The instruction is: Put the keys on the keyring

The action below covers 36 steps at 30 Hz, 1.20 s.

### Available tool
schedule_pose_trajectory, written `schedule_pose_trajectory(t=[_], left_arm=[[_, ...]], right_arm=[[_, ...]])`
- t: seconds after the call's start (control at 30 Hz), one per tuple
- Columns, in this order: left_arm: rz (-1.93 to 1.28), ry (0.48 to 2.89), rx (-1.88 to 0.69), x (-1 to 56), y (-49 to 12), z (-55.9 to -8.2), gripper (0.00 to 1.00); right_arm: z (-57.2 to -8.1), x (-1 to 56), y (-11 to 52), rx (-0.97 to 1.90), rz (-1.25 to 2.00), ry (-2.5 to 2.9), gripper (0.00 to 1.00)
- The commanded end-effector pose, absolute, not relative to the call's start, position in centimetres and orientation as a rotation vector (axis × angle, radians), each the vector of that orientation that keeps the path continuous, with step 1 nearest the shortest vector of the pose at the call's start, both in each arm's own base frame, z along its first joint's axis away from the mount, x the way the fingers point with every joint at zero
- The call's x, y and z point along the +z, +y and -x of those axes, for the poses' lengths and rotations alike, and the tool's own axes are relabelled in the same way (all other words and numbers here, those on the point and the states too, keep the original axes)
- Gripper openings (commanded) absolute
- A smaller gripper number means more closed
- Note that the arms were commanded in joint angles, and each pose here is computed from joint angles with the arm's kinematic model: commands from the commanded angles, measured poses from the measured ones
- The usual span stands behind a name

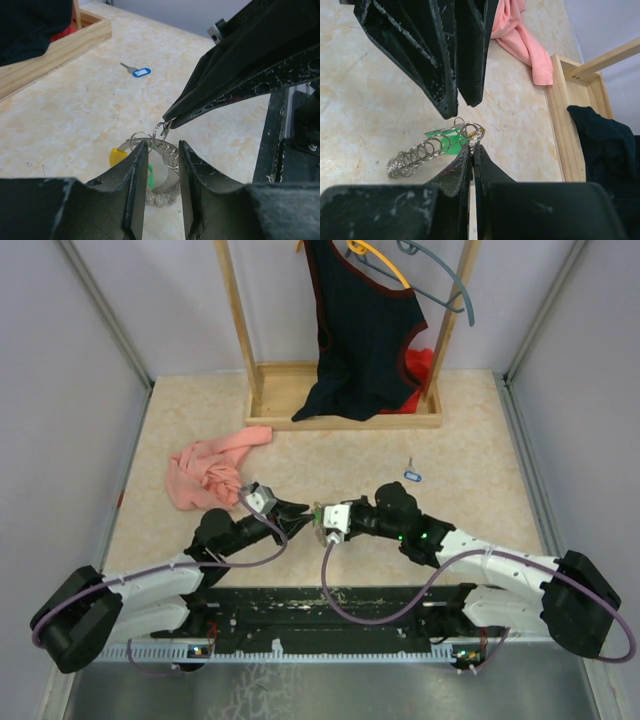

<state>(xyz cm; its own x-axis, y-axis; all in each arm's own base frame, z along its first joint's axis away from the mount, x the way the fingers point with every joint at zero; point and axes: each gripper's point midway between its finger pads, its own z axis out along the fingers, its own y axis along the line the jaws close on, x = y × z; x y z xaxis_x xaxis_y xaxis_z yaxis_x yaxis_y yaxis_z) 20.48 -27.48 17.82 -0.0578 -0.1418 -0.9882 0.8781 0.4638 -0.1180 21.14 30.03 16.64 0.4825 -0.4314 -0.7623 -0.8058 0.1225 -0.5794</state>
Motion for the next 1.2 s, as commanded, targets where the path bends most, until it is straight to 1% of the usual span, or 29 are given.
schedule_pose_trajectory(t=[0.0,0.33,0.47,0.77,0.87,0.93,1.0,1.07,1.1,1.17], left_arm=[[-0.875,1.401,-0.926,17.0,-28.3,-20.1,0.37],[-1.052,1.347,-0.828,17.6,-29.0,-21.5,0.39],[-1.127,1.323,-0.869,17.4,-29.6,-20.7,0.39],[-1.182,1.337,-0.918,16.9,-30.4,-20.3,0.32],[-1.191,1.337,-0.935,17.0,-30.6,-20.2,0.28],[-1.191,1.342,-0.943,17.0,-30.7,-20.3,0.23],[-1.196,1.344,-0.955,17.0,-30.9,-20.2,0.14],[-1.199,1.361,-0.955,16.8,-30.9,-20.3,0.03],[-1.198,1.375,-0.951,16.6,-30.9,-20.4,0.01],[-1.189,1.408,-0.935,16.3,-30.6,-20.6,0.01]], right_arm=[[-21.5,19.8,31.1,0.368,1.500,1.030,0.00],[-21.3,19.6,31.1,0.373,1.532,1.033,0.00],[-21.3,19.8,31.1,0.370,1.534,1.029,0.00],[-21.2,20.1,31.1,0.378,1.531,1.023,0.00],[-21.1,20.2,31.1,0.380,1.529,1.022,0.00],[-21.0,20.2,31.2,0.386,1.530,1.021,0.00],[-21.0,20.2,31.1,0.388,1.528,1.024,0.00],[-21.1,20.3,31.0,0.380,1.520,1.031,0.00],[-21.2,20.3,30.8,0.373,1.512,1.036,0.00],[-21.4,20.4,30.4,0.352,1.490,1.046,0.00]])
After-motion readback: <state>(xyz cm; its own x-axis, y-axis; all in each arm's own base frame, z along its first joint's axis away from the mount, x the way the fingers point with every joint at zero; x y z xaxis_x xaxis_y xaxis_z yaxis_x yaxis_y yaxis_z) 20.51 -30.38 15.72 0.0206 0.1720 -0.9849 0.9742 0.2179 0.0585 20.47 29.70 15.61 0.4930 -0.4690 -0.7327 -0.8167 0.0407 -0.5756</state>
